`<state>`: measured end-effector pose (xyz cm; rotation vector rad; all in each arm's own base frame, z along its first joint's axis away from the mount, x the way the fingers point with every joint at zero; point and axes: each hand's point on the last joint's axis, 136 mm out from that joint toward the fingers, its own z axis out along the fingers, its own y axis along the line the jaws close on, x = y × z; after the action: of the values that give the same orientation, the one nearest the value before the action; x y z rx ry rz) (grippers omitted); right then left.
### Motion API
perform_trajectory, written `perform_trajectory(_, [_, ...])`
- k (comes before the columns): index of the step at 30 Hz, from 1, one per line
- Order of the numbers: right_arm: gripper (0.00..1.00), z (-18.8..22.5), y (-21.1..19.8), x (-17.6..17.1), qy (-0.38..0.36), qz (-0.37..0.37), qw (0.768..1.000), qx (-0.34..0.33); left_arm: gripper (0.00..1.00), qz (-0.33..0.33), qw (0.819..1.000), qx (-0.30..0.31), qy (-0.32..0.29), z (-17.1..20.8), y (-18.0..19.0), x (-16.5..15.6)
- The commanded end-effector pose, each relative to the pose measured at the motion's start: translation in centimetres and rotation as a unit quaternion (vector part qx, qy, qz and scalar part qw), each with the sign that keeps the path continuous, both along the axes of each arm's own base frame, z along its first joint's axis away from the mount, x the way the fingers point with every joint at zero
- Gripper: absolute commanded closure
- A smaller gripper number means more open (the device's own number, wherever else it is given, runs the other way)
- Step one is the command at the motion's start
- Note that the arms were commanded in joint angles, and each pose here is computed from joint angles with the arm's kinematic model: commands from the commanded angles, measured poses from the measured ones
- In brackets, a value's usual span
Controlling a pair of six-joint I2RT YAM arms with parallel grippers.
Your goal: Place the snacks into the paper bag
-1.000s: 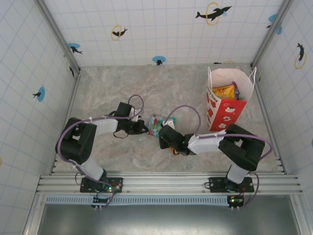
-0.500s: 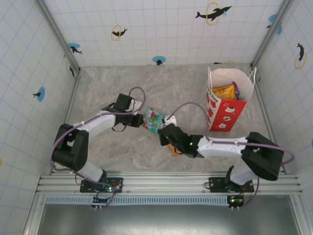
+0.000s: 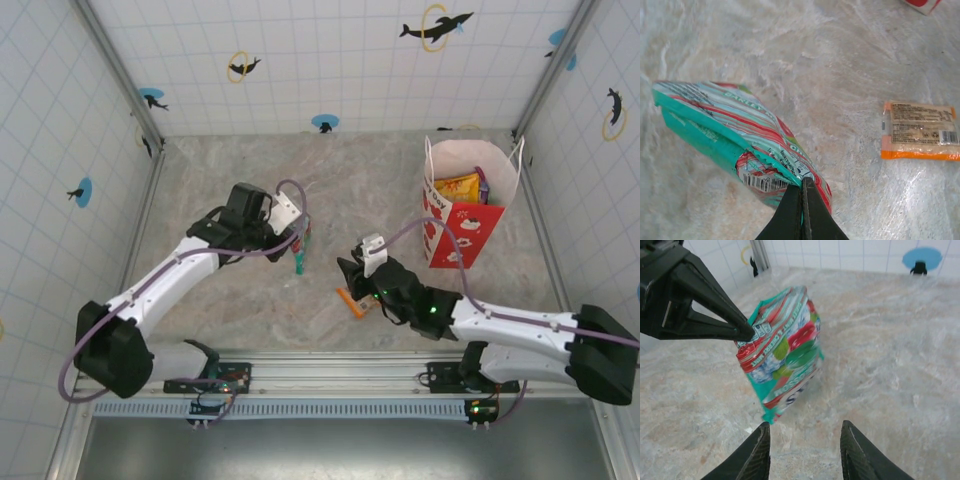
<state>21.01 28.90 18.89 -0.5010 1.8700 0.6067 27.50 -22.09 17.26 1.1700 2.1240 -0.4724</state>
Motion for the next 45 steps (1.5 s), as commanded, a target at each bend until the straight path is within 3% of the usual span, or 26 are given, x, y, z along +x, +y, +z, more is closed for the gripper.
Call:
perform_trajectory(1, [0.59,1.7,-0.8,-0.4,-0.046,0.024,0.999,-0.005,1.00,-0.073,0.995,0.001,-0.068,2.4,-0.6,-0.7])
perform_trajectory(6, [0.56,2.5,-1.5,-1.5,-0.086,0.077,0.993,-0.027,1.00,-0.150,0.984,-0.007,-0.092,3.2,-1.3,-2.8])
perform_trajectory(12, [0.47,2.4,-2.1,-1.7,-0.104,0.106,0.986,-0.073,1.00,-0.209,0.970,-0.041,-0.117,5.1,-2.1,-4.8])
perform_trajectory(19, [0.31,1.7,-1.8,-1.4,-0.095,0.139,0.982,-0.089,1.00,-0.264,0.948,0.037,-0.171,4.1,-1.6,-6.5])
perform_trajectory(26, [0.17,1.2,-1.5,-1.3,-0.098,0.168,0.979,-0.062,1.00,-0.328,0.919,0.027,-0.217,5.5,-2.4,-8.8])
perform_trajectory(33, [0.17,0.4,-0.4,-1.8,-0.082,0.220,0.970,-0.057,1.00,-0.384,0.894,0.016,-0.230,4.5,-3.2,-11.3])
perform_trajectory(39, [0.18,-0.5,0.5,-3.9,-0.053,0.290,0.955,-0.028,1.00,-0.377,0.893,0.012,-0.245,4.8,-3.4,-11.1])
perform_trajectory(45, [0.21,-1.4,0.5,-5.3,-0.036,0.315,0.948,-0.004,1.00,-0.376,0.885,-0.010,-0.273,6.3,-3.8,-11.2])
